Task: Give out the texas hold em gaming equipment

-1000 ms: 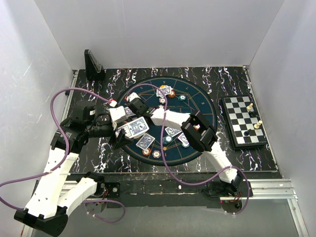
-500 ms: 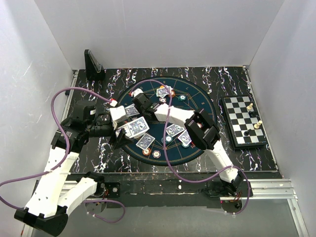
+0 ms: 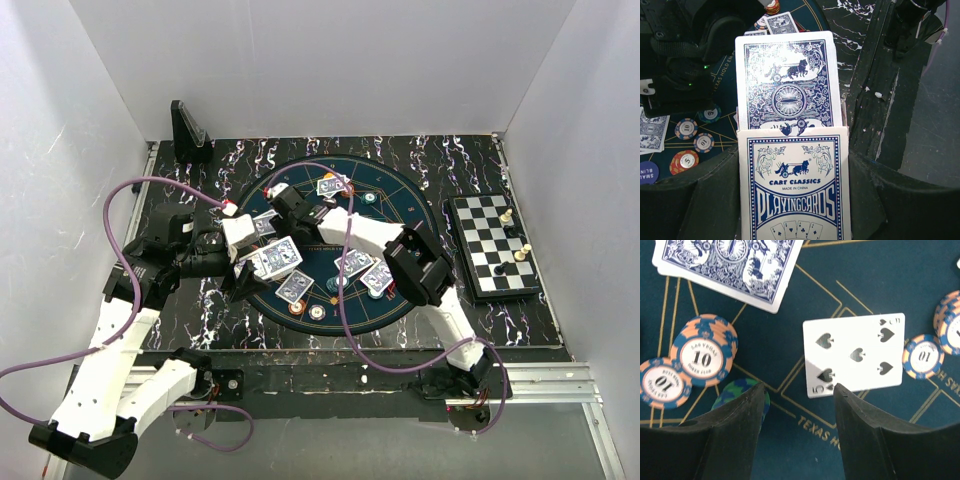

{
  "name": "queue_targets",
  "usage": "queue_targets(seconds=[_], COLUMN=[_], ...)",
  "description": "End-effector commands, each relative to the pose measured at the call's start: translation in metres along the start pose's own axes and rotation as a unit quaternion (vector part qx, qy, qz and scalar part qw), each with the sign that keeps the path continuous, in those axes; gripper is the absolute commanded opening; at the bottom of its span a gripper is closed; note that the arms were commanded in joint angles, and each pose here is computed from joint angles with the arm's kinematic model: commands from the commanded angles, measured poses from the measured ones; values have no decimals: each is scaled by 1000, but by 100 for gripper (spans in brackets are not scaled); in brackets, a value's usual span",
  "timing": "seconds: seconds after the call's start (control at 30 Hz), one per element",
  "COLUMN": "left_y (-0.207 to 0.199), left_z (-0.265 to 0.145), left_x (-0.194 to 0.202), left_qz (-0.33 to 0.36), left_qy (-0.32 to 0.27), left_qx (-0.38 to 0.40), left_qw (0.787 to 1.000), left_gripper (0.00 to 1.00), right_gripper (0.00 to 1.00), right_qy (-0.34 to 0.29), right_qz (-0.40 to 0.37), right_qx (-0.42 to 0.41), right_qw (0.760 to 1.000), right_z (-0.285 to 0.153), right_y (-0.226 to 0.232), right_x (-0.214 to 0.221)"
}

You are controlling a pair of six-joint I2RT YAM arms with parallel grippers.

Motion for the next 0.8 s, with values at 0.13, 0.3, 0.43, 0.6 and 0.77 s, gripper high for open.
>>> queue_targets(seconds=[0.13, 0.3, 0.43, 0.6, 0.77], left_y=[-1, 2, 5, 12, 18], left_z=[-4, -1, 2, 8, 14], left_x=[-12, -10, -8, -5, -5], left_qz=[27, 32, 31, 34, 31], left_qy=[-29, -26, -21, -17, -16], left_qx=[2, 2, 1, 1, 4], left_qw=[999, 999, 999, 999, 999], left_gripper=[5, 4, 4, 4, 4], right_gripper=[75, 85, 87, 88, 89], right_qy=[-67, -75, -85, -98, -82], right_qz=[138, 221, 298, 305, 297], right_qx=[-81, -137, -273, -404, -458], right_qw=[985, 963, 911, 857, 834], right_z=[-118, -181, -230, -280, -301], right_y=[-56, -89, -104, -95, -86], right_x=[-44, -39, -32, -22, -12])
Point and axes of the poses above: each gripper's point midway between its finger pads, its own z axis out along the fingers, its own y axis along the line the jaws close on, x = y × z, the point moved 10 cm from there along -z, back along the fingers, and after that the axes turned 3 degrees about z, right-handed, at the moved point
